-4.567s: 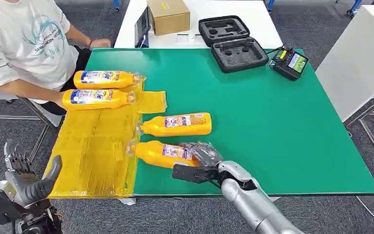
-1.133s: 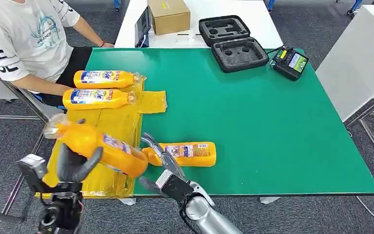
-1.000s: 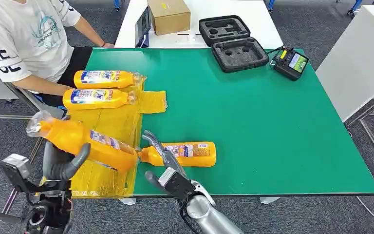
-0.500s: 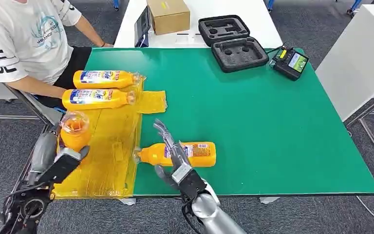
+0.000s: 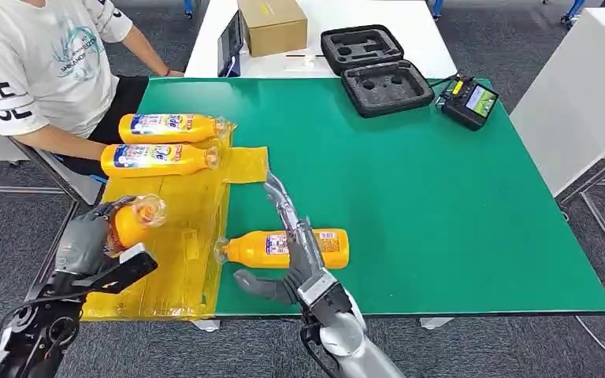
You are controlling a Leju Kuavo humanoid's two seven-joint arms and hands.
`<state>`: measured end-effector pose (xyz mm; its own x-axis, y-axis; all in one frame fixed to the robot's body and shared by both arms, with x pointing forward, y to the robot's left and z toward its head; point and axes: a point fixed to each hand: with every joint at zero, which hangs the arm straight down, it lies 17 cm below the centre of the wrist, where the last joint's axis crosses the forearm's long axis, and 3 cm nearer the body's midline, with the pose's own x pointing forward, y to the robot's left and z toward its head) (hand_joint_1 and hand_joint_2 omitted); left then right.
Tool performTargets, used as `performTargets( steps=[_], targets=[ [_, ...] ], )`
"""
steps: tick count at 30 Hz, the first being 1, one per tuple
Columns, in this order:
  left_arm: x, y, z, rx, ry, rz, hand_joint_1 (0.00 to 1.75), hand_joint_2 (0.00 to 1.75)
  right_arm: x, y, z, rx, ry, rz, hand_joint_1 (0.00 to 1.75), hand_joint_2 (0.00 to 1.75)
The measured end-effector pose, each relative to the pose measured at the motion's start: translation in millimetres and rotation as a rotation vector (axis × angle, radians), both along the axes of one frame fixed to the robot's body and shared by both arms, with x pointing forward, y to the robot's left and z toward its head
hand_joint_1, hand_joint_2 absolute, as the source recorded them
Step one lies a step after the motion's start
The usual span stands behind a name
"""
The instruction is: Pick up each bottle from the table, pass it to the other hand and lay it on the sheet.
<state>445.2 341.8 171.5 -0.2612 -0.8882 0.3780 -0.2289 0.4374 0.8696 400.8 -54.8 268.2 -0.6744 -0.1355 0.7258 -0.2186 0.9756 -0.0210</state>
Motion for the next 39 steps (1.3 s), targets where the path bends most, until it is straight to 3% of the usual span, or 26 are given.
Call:
performTargets(
  steps=[7,16,23,30,39],
  targets=[
    [26,-18,-20,0.14,0.117,-0.047,1.75,1.75,-7,4,14,-0.008,-0.045,0.021,0.0,1.75],
    [55,-47,-48,0.246,0.234,-0.127,1.75,1.75,-18,47,21,-0.09,-0.095,0.112,0.0,1.75],
    [61,-53,-57,0.279,0.272,-0.146,1.75,1.75,-16,53,17,-0.1,-0.085,0.125,0.0,1.75],
    [66,-54,-84,0.317,0.407,-0.172,1.75,1.75,-16,72,11,-0.118,-0.057,0.166,0.0,1.75],
    [61,-31,-117,0.386,0.556,-0.166,1.75,1.75,-15,86,-3,-0.132,-0.015,0.209,0.0,1.75]
  ],
)
